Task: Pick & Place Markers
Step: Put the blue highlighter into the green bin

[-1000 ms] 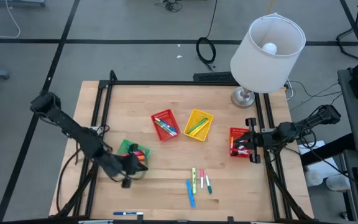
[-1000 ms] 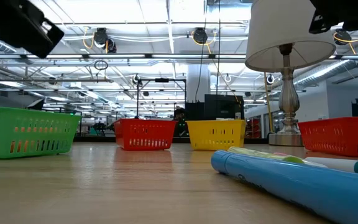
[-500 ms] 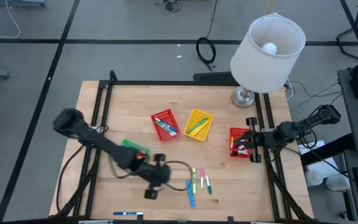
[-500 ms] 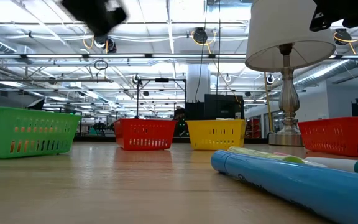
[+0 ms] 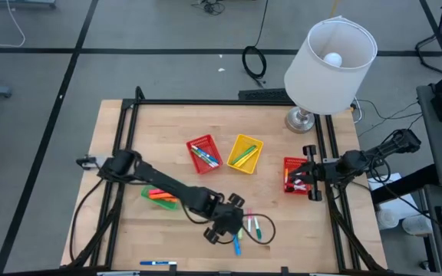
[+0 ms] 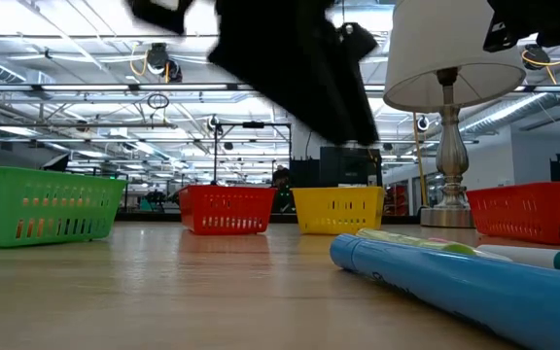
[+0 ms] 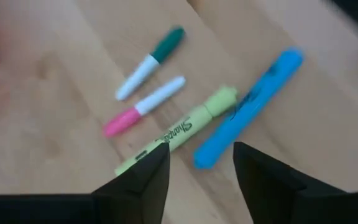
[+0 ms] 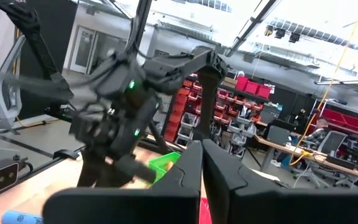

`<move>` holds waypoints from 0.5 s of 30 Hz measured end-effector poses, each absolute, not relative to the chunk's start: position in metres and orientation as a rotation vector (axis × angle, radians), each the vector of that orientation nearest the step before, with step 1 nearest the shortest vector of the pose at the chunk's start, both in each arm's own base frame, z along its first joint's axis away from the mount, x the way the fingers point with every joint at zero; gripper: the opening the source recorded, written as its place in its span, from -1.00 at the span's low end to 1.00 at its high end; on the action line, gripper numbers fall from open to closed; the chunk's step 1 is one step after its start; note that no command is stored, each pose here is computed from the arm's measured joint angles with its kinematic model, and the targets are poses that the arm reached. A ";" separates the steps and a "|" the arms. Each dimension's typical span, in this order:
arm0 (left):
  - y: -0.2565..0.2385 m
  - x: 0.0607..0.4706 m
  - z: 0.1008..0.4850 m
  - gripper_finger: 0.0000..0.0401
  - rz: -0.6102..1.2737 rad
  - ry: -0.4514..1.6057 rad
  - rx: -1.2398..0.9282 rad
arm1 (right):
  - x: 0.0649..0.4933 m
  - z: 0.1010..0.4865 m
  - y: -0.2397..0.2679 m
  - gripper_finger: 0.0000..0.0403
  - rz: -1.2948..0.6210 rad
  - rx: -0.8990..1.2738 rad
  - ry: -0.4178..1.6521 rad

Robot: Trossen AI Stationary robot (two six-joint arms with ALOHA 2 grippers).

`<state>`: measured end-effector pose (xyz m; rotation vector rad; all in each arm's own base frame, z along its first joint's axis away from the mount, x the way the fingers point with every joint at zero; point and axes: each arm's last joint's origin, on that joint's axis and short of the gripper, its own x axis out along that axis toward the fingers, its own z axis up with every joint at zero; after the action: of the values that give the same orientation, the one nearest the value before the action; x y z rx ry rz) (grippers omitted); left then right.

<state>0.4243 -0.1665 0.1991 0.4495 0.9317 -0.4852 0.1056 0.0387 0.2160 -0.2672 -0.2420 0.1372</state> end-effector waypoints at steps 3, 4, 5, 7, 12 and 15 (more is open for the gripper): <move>-0.166 0.429 0.180 -0.03 -0.541 0.957 0.541 | 0.106 0.215 0.039 -1.00 0.138 -0.269 -0.236; -0.166 0.429 0.175 -0.03 -0.563 0.962 0.561 | 0.106 0.215 0.039 -1.00 0.138 -0.270 -0.234; -0.167 0.430 0.170 -0.03 -0.585 0.968 0.576 | 0.106 0.215 0.039 -1.00 0.138 -0.270 -0.234; -0.168 0.429 0.166 -0.04 -0.628 0.973 0.589 | 0.106 0.215 0.039 -1.00 0.138 -0.270 -0.234; -0.174 0.428 0.167 -0.11 -0.706 0.943 0.619 | 0.106 0.215 0.039 -1.00 0.137 -0.280 -0.233; -0.176 0.427 0.167 -0.15 -0.723 0.934 0.640 | 0.106 0.215 0.039 -1.00 0.137 -0.282 -0.233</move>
<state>0.4267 -0.1757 0.1667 0.6401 0.9342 -0.7226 0.1058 0.0388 0.2151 -0.2815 -0.2332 0.1372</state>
